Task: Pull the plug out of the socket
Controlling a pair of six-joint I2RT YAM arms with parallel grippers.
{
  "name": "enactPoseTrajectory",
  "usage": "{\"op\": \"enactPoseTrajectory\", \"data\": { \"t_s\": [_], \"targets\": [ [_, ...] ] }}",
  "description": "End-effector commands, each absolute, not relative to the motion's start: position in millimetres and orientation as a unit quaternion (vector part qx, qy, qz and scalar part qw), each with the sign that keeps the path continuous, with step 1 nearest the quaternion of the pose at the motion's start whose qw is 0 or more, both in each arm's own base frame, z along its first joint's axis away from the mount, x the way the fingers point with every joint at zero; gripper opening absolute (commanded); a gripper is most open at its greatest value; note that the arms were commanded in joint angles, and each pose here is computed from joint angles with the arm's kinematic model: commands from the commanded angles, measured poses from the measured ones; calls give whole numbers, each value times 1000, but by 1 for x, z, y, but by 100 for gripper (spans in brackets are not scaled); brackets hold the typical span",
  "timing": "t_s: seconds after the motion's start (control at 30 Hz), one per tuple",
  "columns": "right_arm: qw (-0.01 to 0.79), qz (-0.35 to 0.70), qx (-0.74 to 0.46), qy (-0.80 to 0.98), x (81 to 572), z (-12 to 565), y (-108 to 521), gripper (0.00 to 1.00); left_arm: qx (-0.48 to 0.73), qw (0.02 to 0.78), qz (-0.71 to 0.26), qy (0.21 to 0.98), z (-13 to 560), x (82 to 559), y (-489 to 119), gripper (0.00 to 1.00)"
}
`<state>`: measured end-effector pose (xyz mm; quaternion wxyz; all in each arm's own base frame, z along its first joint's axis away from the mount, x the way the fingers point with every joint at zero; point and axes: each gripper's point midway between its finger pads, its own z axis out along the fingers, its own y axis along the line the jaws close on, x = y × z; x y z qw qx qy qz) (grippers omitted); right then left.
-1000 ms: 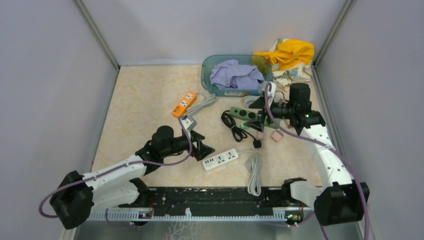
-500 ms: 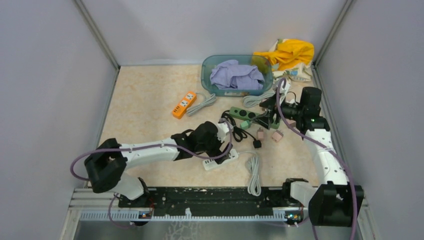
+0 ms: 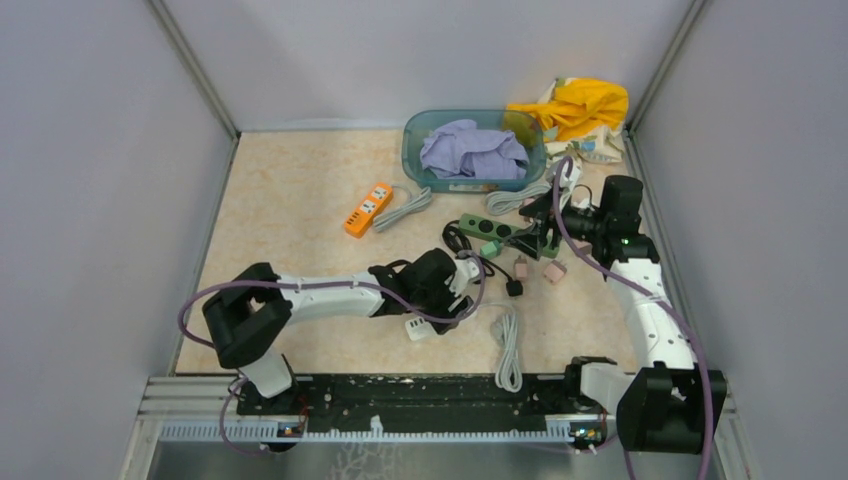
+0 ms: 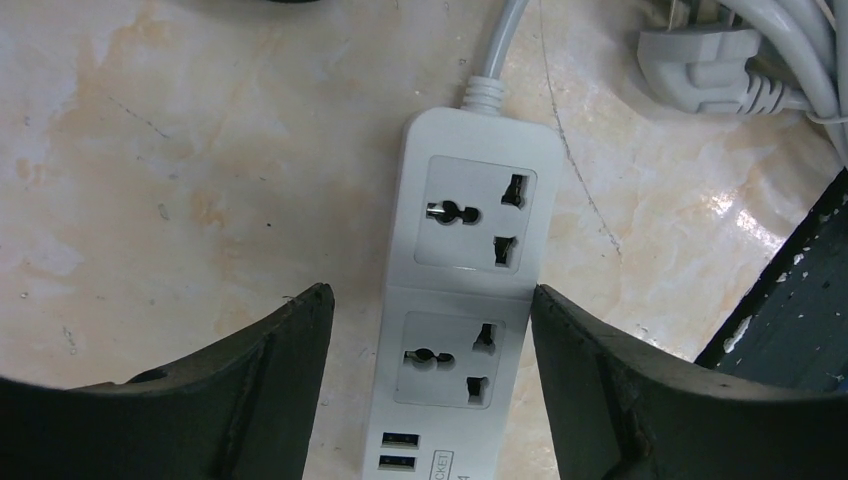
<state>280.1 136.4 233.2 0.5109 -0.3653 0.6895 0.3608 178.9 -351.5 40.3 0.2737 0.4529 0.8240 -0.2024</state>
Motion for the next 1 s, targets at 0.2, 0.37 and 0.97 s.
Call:
{"op": "enactPoseTrajectory", "data": {
  "t_s": [0.2,0.37,0.97],
  "targets": [
    [529,361,-377,669,281,245,136,85,452,241,-197,836,26,171,-355,60],
    [529,362,-378,668,281,244,136,85,447,242,-178,842,24,174,-349,29],
    [533,362,-376,666,280,247,134,85,236,390,-213,864,89,228,-249,0]
  ]
}}
